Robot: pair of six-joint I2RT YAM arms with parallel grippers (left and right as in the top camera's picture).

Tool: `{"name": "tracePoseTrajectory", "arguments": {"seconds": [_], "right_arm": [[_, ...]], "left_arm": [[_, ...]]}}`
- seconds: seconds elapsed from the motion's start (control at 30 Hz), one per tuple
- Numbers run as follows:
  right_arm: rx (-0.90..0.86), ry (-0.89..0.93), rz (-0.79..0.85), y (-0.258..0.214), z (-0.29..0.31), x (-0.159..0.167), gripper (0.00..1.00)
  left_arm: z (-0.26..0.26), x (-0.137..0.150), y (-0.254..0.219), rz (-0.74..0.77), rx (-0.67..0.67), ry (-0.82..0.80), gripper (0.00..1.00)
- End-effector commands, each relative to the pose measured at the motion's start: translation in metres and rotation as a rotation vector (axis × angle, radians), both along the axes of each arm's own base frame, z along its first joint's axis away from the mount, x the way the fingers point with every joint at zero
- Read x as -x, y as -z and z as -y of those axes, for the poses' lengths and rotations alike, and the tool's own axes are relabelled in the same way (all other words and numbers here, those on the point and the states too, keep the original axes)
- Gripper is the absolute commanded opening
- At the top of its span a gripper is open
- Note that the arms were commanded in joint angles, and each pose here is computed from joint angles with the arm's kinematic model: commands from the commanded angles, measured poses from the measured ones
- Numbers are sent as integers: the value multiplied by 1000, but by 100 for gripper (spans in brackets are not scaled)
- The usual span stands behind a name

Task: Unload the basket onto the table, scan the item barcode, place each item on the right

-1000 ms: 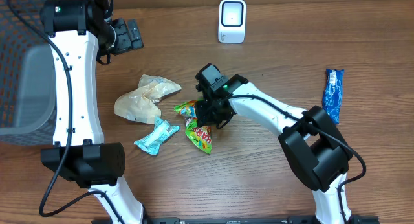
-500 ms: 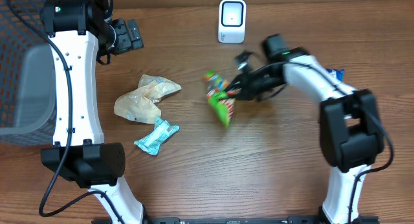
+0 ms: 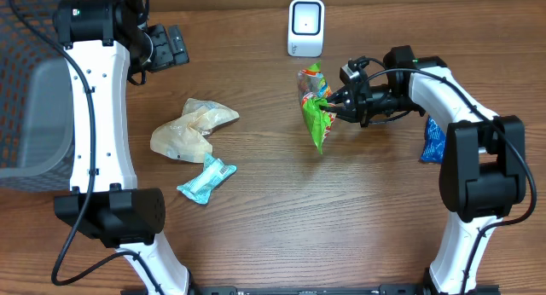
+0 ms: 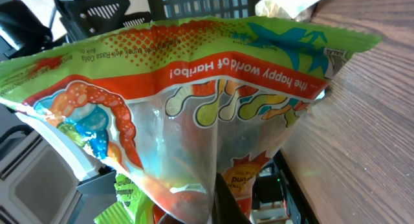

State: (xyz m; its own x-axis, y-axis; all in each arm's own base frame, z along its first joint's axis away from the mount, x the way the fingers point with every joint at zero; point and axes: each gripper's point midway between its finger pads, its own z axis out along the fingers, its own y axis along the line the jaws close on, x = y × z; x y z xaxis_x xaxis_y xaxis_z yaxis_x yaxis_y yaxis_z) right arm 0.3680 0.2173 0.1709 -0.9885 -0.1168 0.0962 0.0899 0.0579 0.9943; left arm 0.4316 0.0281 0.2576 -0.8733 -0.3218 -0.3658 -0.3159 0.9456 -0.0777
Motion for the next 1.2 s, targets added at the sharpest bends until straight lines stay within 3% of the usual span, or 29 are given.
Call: {"name": "tracePoseTrajectory", "arguments": {"seconds": [0.0, 0.23, 0.4, 0.53, 0.57, 0.67, 0.8, 0.9, 1.07, 1.17], "right_arm": [[-76, 5, 92, -23, 1, -5, 4], [112, -40, 157, 10, 5, 11, 4], [500, -204, 158, 70, 32, 41, 4], [727, -222, 109, 98, 42, 40, 4], [952, -201, 76, 122, 55, 35, 4], [1397, -118, 84, 148, 87, 22, 4], [1783, -9, 183, 145, 101, 15, 4], [1901, 26, 259, 138, 93, 18, 5], [1930, -7, 303, 130, 77, 30, 29], [1913, 9, 285, 115, 72, 31, 34]], "left_arm": [[0, 1, 0, -1, -8, 8, 100], [0, 1, 0, -1, -9, 8, 100], [0, 1, 0, -1, -9, 8, 100], [0, 1, 0, -1, -8, 8, 100], [0, 1, 0, -1, -8, 8, 100], [0, 1, 0, -1, -9, 8, 100], [0, 1, 0, -1, -8, 8, 100], [0, 1, 0, -1, -8, 8, 99], [0, 1, 0, -1, -8, 8, 100], [0, 1, 0, -1, -8, 8, 100]]}}
